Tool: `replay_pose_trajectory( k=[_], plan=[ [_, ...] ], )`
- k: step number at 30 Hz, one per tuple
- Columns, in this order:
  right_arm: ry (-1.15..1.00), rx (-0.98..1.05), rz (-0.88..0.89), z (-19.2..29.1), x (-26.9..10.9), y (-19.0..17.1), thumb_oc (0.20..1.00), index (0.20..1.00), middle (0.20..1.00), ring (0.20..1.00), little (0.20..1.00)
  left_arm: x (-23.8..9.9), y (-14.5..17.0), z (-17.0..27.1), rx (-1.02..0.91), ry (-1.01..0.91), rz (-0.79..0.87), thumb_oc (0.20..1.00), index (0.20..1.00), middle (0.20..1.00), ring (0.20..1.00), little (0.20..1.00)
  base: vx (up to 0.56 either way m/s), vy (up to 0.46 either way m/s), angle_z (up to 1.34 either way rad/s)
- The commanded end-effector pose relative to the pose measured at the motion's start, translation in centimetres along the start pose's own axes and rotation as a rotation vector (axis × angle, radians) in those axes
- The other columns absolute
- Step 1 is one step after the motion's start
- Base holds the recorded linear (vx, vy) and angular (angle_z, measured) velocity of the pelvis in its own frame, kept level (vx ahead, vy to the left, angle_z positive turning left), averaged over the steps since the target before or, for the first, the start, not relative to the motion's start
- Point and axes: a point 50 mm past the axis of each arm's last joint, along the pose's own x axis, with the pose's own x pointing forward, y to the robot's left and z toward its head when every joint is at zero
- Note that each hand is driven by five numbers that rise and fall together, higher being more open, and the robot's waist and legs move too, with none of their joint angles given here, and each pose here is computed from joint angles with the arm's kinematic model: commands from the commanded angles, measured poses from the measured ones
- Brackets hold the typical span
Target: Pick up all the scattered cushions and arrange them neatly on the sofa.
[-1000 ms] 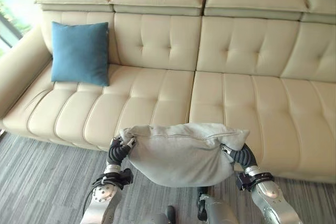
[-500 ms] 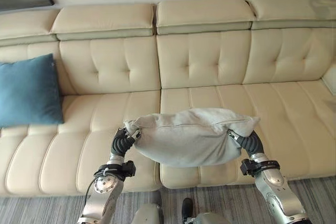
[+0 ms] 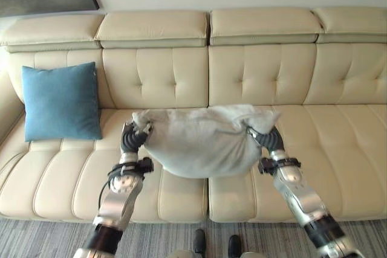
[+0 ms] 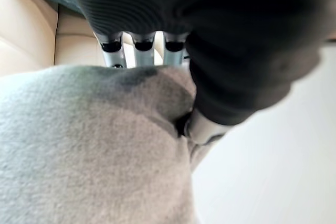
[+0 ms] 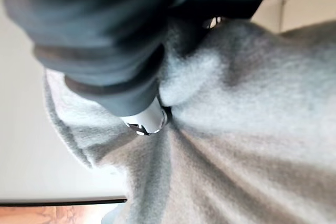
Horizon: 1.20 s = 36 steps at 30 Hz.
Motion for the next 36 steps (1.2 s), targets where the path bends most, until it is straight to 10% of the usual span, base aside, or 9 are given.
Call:
replay_pose_trajectory(
  k=[1,7,8,9,10,36],
  plan=[
    [-0.423,0.048,0.063,10.2,4.5,4.5,0.200,0.200,0.200,0.200,0.200,4.6,-4.5,7.8,0.030,-0.345,-0.078,0.200,0.200,0.200,0.200,0.200,-0.33,-0.082,0.06],
    [-0.457,-0.073,-0.053,14.0,8.4,2.5,0.200,0.200,0.200,0.200,0.200,8.8,-4.8,12.0,0.097,-0.414,-0.021,0.228,0.228,0.228,0.228,0.228,-0.07,-0.039,-0.02],
    [-0.453,-0.086,-0.074,14.3,8.8,2.1,0.200,0.200,0.200,0.200,0.200,9.3,-4.7,12.4,0.107,-0.414,-0.016,0.790,0.790,0.790,0.790,0.790,-0.03,-0.033,-0.01],
    [-0.434,-0.100,-0.105,14.3,9.3,1.6,0.435,0.435,0.435,0.435,0.435,9.9,-4.2,12.9,0.143,-0.419,0.006,1.000,1.000,1.000,1.000,1.000,0.00,0.000,0.00],
    [-0.425,-0.104,-0.122,14.3,9.5,1.3,1.000,1.000,1.000,1.000,1.000,10.2,-4.4,13.1,0.159,-0.415,0.001,1.000,1.000,1.000,1.000,1.000,-0.01,-0.032,0.00],
    [-0.361,-0.020,-0.470,18.8,10.6,-10.3,1.000,1.000,1.000,1.000,1.000,12.8,3.8,18.1,0.145,-0.411,0.175,1.000,1.000,1.000,1.000,1.000,0.01,-0.006,0.05]
  ],
)
